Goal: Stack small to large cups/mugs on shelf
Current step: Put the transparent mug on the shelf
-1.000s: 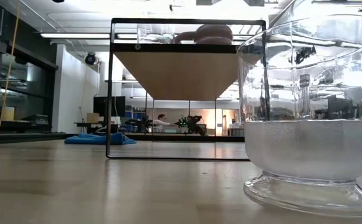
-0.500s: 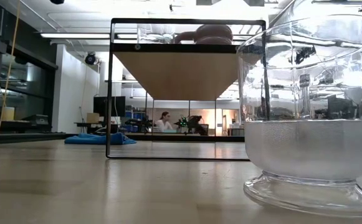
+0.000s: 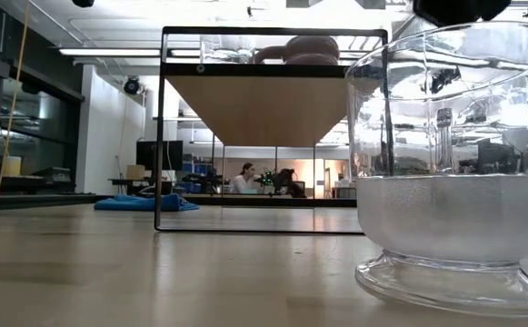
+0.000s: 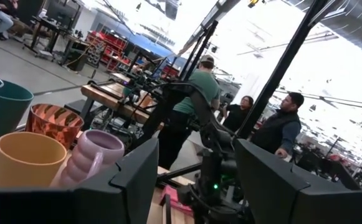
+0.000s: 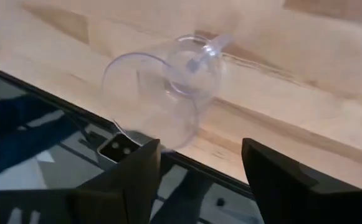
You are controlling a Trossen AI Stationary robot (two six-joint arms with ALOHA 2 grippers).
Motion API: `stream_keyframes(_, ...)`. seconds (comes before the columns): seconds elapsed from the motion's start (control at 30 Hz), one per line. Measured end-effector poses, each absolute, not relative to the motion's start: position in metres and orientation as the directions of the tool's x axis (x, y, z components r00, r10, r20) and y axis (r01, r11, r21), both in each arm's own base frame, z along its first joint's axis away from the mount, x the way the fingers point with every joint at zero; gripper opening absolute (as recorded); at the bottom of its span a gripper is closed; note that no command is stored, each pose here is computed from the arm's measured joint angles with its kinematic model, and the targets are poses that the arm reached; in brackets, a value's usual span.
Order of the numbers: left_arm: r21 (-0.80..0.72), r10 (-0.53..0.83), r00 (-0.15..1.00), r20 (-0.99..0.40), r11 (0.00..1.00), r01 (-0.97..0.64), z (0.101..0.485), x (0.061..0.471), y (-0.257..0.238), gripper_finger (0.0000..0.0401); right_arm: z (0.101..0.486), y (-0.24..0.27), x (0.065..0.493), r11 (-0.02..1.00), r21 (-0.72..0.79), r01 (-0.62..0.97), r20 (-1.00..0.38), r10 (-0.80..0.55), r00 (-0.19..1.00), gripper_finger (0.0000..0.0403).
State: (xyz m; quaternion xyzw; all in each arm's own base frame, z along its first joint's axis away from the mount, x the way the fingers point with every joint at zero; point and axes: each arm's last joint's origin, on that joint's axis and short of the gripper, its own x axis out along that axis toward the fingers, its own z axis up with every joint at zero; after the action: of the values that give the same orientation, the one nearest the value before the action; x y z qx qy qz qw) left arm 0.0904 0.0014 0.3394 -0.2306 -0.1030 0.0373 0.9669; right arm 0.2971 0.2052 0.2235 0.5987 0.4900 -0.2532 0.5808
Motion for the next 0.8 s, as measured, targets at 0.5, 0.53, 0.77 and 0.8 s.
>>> stream_keyframes(0.5,-0.453,0.122,0.976,0.178,0.891,-0.028,0.339,0.091,0.001,0.0200,0.207,0.207,0.303,0.023,0.402,0.915,-0.892,0.236,0.386,0.0216)
stream_keyframes(0.53,-0.453,0.122,0.976,0.178,0.891,-0.028,0.339,0.091,0.001,0.0200,0.207,0.207,0.303,0.020,0.400,0.916,-0.893,0.235,0.385,0.0214)
stream_keyframes(0.77,-0.453,0.122,0.976,0.178,0.891,-0.028,0.339,0.091,0.001,0.0200,0.207,0.206,0.302,0.013,0.398,0.917,-0.896,0.221,0.385,0.0180)
stream_keyframes(0.8,-0.453,0.122,0.976,0.178,0.891,-0.028,0.339,0.091,0.001,0.0200,0.206,0.206,0.303,0.013,0.397,0.918,-0.897,0.219,0.384,0.0174)
